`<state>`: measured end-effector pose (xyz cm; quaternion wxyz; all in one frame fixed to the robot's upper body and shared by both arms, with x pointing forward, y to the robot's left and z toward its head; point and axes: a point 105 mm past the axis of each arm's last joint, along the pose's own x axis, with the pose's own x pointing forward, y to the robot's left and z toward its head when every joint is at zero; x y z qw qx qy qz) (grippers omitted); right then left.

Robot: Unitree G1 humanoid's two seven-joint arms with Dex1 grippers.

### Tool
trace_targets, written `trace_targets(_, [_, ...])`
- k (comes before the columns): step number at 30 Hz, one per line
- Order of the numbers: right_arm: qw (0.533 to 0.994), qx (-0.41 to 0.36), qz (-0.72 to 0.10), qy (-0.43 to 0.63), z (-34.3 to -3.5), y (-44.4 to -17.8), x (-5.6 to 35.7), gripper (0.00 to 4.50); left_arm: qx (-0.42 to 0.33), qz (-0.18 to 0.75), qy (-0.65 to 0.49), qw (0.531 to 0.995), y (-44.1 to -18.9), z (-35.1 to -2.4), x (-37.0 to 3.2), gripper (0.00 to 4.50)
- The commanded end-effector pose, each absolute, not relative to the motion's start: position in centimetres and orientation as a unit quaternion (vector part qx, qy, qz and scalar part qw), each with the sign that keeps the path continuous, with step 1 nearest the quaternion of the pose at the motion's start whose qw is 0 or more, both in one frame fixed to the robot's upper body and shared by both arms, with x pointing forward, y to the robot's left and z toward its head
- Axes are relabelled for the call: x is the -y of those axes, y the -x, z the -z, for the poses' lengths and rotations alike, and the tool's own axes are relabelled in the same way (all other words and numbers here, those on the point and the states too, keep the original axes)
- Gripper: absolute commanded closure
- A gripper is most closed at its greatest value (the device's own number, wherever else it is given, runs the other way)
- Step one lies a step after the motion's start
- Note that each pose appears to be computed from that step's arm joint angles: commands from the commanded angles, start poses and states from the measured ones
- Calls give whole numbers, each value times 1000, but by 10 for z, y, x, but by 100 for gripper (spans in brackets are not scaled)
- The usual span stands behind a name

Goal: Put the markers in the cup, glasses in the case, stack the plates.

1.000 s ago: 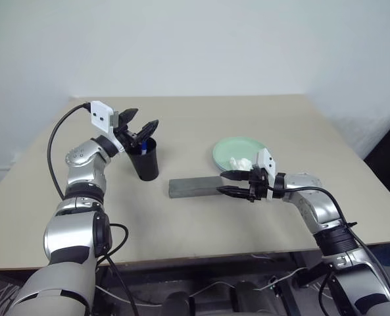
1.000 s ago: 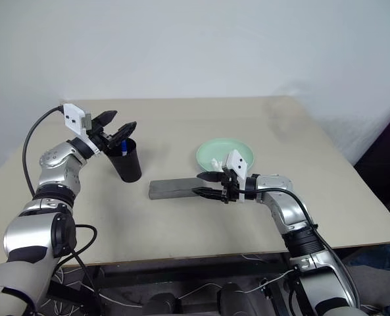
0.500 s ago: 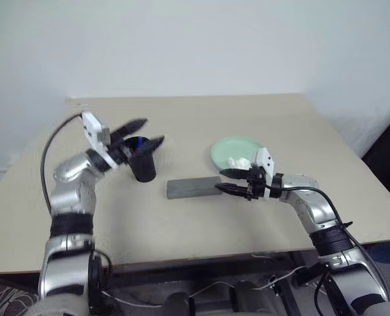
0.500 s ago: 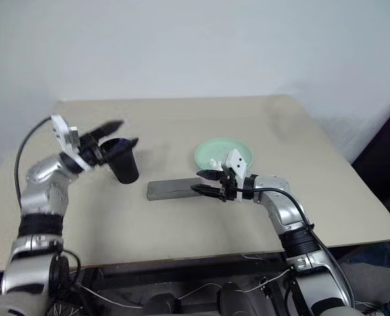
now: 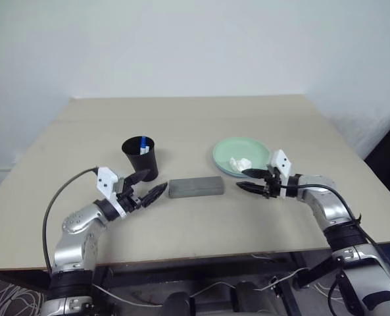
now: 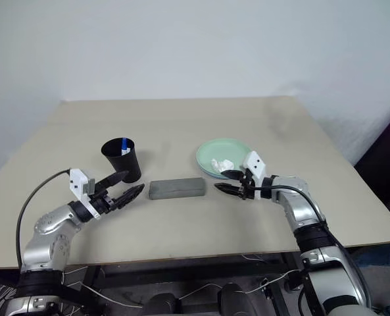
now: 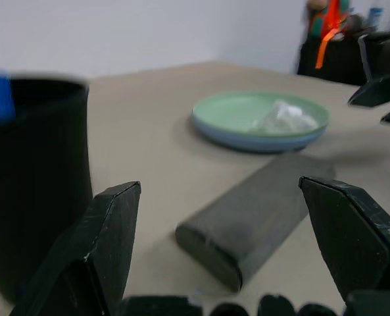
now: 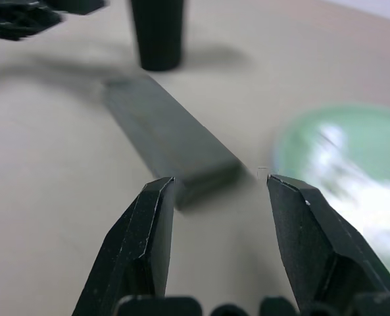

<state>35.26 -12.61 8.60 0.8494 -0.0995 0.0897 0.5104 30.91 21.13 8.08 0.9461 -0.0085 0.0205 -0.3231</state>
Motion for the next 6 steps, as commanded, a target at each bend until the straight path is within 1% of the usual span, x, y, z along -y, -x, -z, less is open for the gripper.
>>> trace_targets(1, [861, -88, -489, 112, -86, -353, 152, 208, 4, 308, 1, 951, -309, -86, -208, 42])
trace_targets(3, [867, -102, -476, 109, -78, -352, 164, 208, 6, 292, 6, 956, -308, -81, -206, 42])
trace_targets(6, [870, -108, -470, 103, -73, -351, 168, 208, 8, 281, 8, 960, -306, -76, -200, 42])
